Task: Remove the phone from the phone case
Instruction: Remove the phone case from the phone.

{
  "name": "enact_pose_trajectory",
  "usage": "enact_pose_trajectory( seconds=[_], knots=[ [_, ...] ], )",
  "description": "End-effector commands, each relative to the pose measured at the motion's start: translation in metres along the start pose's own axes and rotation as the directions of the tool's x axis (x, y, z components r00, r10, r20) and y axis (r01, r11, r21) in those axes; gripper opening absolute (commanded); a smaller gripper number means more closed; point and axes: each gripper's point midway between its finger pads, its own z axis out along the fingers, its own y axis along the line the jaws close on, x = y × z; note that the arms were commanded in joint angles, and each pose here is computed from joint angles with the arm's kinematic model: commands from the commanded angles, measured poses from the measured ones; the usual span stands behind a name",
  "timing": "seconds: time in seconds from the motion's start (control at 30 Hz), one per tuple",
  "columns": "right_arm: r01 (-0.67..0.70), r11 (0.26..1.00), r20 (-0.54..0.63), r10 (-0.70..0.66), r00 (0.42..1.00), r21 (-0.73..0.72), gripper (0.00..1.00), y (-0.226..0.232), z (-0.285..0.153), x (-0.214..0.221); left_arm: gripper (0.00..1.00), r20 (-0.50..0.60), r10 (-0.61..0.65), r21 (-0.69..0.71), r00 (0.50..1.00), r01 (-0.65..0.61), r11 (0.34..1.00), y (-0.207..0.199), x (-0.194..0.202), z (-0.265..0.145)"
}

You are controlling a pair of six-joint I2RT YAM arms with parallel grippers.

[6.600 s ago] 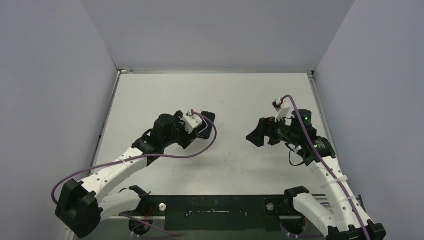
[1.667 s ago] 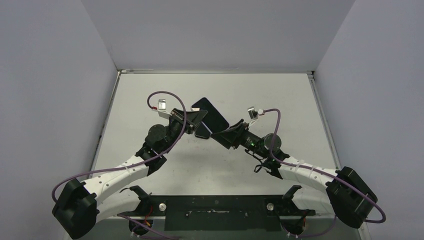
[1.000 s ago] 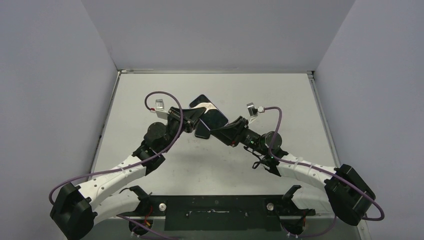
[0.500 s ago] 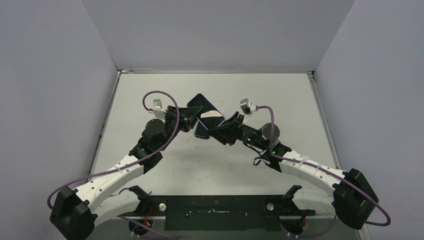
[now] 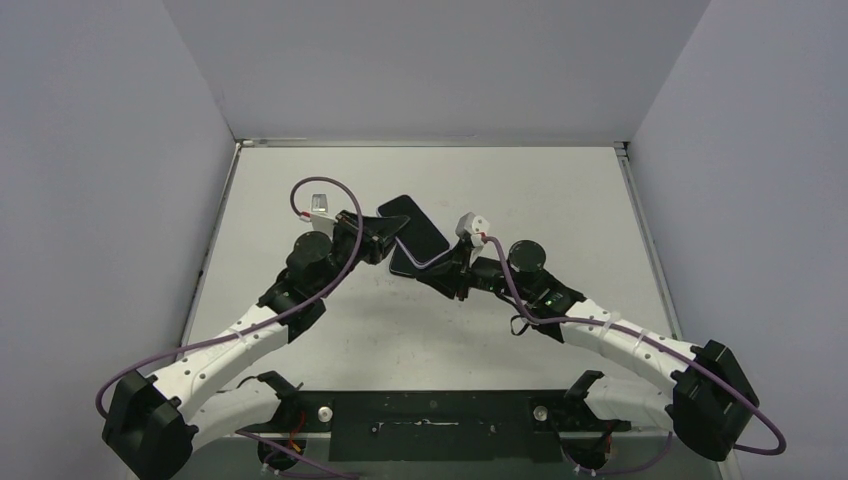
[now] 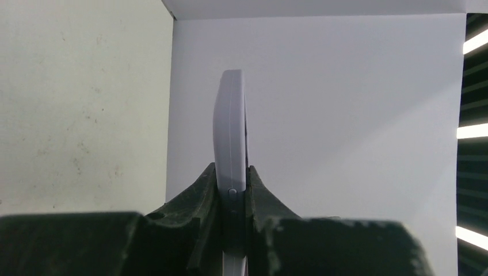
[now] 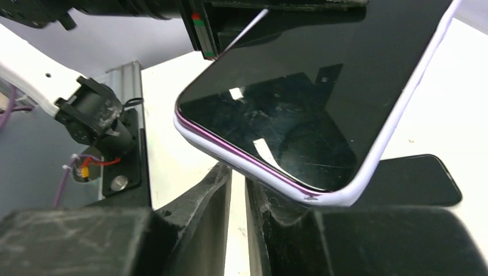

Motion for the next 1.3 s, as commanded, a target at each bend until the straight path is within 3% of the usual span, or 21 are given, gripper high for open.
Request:
enact_pose_trajectory(
  seconds=[0.0, 0.23, 0.43, 0.63, 0.8, 1.0, 1.27],
  knots=[
    [0.123, 0.992, 0.035, -0.124, 0.992, 0.033, 0.20, -0.008, 0.002, -0.018, 0.00, -0.070, 0.100, 0.167, 0.993, -0.087, 0.982, -0.056, 0.012, -0.011],
    [0.043, 0.999, -0.017, -0.043, 0.999, -0.005, 0.70, -0.002, -0.026, -0.008, 0.00, -0.114, 0.303, 0.241, 0.946, -0.270, 0.932, -0.048, -0.007, -0.020],
    [0.023, 0.999, -0.046, -0.025, 0.999, -0.044, 0.91, 0.012, -0.041, -0.017, 0.00, -0.193, 0.479, 0.368, 0.857, -0.389, 0.844, -0.048, -0.001, -0.035],
    [-0.011, 0.989, -0.062, 0.001, 0.998, -0.150, 0.95, 0.031, -0.040, -0.026, 0.00, -0.298, 0.646, 0.499, 0.702, -0.463, 0.733, -0.052, 0.023, -0.048],
    [-0.016, 0.981, -0.079, 0.001, 0.997, -0.192, 0.91, 0.035, -0.035, -0.029, 0.00, -0.315, 0.715, 0.582, 0.624, -0.468, 0.665, -0.061, 0.034, -0.058],
    [-0.026, 0.961, -0.090, 0.002, 0.996, -0.274, 0.84, 0.051, -0.024, -0.028, 0.00, -0.304, 0.730, 0.629, 0.612, -0.447, 0.636, -0.073, 0.039, -0.065],
    [-0.049, 0.931, -0.044, 0.036, 0.998, -0.362, 0.72, 0.063, -0.017, -0.040, 0.00, -0.290, 0.711, 0.653, 0.641, -0.411, 0.636, -0.086, 0.041, -0.071]
  ],
)
